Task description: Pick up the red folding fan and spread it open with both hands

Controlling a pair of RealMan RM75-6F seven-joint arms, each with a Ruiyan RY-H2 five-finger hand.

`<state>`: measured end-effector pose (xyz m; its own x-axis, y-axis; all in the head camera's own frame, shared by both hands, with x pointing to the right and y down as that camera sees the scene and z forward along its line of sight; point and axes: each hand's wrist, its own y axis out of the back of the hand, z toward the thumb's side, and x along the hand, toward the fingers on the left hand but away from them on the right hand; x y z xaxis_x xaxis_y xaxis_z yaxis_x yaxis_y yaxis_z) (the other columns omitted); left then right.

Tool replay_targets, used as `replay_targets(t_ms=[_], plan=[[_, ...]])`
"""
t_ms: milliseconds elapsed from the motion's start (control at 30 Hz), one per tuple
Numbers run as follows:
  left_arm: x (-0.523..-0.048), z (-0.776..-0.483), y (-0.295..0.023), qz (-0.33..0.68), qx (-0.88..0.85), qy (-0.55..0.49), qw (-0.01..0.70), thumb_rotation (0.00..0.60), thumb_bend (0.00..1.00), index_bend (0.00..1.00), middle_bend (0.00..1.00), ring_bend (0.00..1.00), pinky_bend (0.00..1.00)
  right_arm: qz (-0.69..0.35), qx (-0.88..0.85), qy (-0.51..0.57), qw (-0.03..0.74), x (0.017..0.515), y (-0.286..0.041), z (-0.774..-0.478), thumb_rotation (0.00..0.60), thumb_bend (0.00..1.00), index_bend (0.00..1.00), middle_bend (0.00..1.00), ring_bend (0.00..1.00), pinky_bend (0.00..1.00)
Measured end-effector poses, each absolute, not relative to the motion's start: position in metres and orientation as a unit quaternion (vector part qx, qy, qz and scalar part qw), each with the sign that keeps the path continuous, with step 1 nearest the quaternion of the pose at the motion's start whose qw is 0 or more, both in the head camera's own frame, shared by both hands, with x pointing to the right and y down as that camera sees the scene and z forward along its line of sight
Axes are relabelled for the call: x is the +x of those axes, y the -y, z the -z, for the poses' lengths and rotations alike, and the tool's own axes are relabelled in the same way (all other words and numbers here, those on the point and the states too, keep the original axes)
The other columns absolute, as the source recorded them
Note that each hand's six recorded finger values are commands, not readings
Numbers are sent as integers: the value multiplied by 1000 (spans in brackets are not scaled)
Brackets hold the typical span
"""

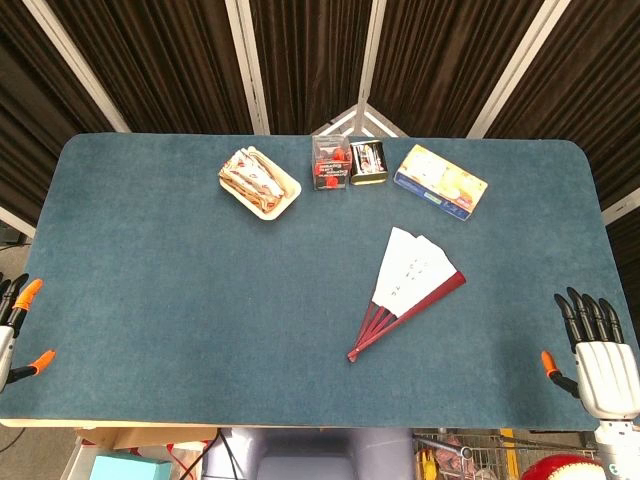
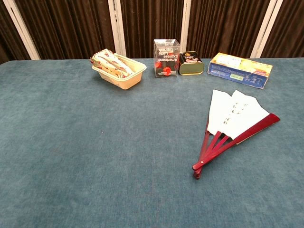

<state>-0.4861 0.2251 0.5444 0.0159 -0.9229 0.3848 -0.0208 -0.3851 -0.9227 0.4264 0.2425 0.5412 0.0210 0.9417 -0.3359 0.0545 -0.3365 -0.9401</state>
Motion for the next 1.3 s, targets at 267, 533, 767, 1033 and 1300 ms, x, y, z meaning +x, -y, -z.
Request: replay_targets(t_ms=[267, 533, 767, 1033, 1300], plan=[[-486, -543, -225, 578, -597, -398, 389, 600, 24, 0, 0, 0, 0, -558, -598, 419, 395, 425, -242, -541, 600, 355, 0, 0, 0, 0], [-485, -545, -225, 577, -599, -397, 388, 600, 24, 0, 0, 0, 0, -533, -620, 414, 400, 413, -241, -542, 600, 355, 0, 0, 0, 0], [-486, -544, -224, 578, -595, -400, 390, 600, 24, 0, 0, 0, 0, -485, -658, 394, 421, 393, -225, -557, 600, 355, 0, 0, 0, 0], [-486, -544, -222, 578, -592, -402, 393, 600, 24, 0, 0, 0, 0, -428, -714, 339, 439, 371, -207, -589, 600, 355, 180, 84, 4, 0], [-484, -546, -223, 580, -591, -396, 398, 600, 24, 0, 0, 0, 0, -364, -767, 286, 443, 332, -206, -629, 600, 354, 212, 102, 10, 0]])
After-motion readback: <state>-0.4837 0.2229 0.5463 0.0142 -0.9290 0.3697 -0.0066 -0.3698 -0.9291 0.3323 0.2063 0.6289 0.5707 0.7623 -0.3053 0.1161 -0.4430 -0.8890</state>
